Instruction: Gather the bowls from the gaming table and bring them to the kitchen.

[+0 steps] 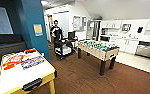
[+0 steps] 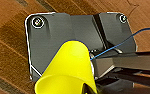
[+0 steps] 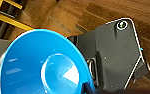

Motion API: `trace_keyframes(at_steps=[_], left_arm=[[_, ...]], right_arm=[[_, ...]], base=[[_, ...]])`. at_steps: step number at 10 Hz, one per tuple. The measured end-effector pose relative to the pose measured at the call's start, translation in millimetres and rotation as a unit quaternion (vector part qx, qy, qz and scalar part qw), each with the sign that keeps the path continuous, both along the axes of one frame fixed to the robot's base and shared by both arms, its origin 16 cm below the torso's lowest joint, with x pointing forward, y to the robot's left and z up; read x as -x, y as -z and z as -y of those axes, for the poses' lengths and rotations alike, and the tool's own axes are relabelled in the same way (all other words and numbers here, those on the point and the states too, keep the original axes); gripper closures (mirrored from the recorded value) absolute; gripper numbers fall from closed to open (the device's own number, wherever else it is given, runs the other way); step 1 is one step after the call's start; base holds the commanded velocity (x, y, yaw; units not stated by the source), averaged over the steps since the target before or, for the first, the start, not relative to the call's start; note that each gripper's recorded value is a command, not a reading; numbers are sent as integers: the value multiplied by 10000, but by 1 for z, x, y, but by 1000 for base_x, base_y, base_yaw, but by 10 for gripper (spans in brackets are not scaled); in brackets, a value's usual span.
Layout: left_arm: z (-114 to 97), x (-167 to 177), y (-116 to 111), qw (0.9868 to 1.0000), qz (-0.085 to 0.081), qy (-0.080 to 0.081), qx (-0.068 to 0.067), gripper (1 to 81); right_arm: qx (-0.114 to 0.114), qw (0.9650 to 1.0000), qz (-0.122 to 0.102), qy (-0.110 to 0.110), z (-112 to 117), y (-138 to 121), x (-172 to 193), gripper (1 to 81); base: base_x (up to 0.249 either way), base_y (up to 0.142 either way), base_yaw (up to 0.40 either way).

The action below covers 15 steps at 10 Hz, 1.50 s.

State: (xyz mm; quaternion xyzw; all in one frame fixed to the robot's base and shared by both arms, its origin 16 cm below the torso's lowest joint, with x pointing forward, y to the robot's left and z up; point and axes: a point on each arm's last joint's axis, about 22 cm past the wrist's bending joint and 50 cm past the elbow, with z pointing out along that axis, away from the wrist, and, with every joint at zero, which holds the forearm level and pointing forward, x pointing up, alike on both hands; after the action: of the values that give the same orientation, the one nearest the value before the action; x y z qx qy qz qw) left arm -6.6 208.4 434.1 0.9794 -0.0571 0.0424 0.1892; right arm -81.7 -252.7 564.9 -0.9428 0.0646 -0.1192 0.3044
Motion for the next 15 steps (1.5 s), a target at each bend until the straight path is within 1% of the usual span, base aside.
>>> trace_keyframes(at_steps=[1, 2, 3, 4, 5, 6, 7, 8, 9, 10, 11, 12, 13, 15], left_arm=[[3, 1, 0, 10000, -7, 3, 17, 811], [5, 1, -1, 10000, -5, 2, 46, 811], [3, 1, -2, 10000, -5, 0, 58, 811], [-4, 2, -4, 10000, -19, 1, 67, 811], [-10, 2, -9, 9999, -26, 2, 126, 811], [-7, 2, -17, 9996, -34, 2, 271, 811], [5, 3, -27, 9988, -50, 4, 487, 811], [13, 3, -35, 9979, -47, -1, 644, 811], [15, 3, -40, 9973, -48, -3, 728, 811], [11, 3, -42, 9973, -48, -6, 738, 811], [-2, 4, -42, 9978, -46, -12, 655, 811], [-15, 4, -39, 9985, -45, -13, 542, 811], [-19, 3, -38, 9987, -22, -20, 504, 811], [-10, 2, -38, 9984, -20, -20, 568, 811]], right_arm=[[62, 10000, -7, 3, 12, -3, 3, 811], [61, 10000, -18, 6, 12, -3, 5, 811], [-4, 10000, -26, 7, 2, -3, 7, 811], [2, 10000, -19, -4, -3, 3, 7, 811], [92, 10000, -12, -15, 3, 8, 8, 811], [152, 9999, 4, -10, 8, 10, 8, 811], [165, 9999, 23, 4, 10, 10, 7, 811], [151, 9999, 36, 28, 8, 10, 9, 811], [150, 9999, 31, 29, 8, 10, 10, 811], [155, 9999, 40, 35, 9, 10, 10, 811], [156, 9999, 35, 35, 9, 10, 11, 811], [166, 9999, 32, 34, 10, 10, 11, 811], [166, 9999, 28, 34, 10, 10, 12, 811], [187, 9998, 19, 30, 10, 12, 13, 811]], base=[[0, 0, -395], [0, 0, -395], [0, 0, -395], [0, 0, -395], [0, 0, -395], [0, 0, -395], [0, 0, -395], [0, 0, -395], [0, 0, -395], [0, 0, -395], [0, 0, -395], [0, 0, -395], [0, 0, -395], [0, 0, -395]])
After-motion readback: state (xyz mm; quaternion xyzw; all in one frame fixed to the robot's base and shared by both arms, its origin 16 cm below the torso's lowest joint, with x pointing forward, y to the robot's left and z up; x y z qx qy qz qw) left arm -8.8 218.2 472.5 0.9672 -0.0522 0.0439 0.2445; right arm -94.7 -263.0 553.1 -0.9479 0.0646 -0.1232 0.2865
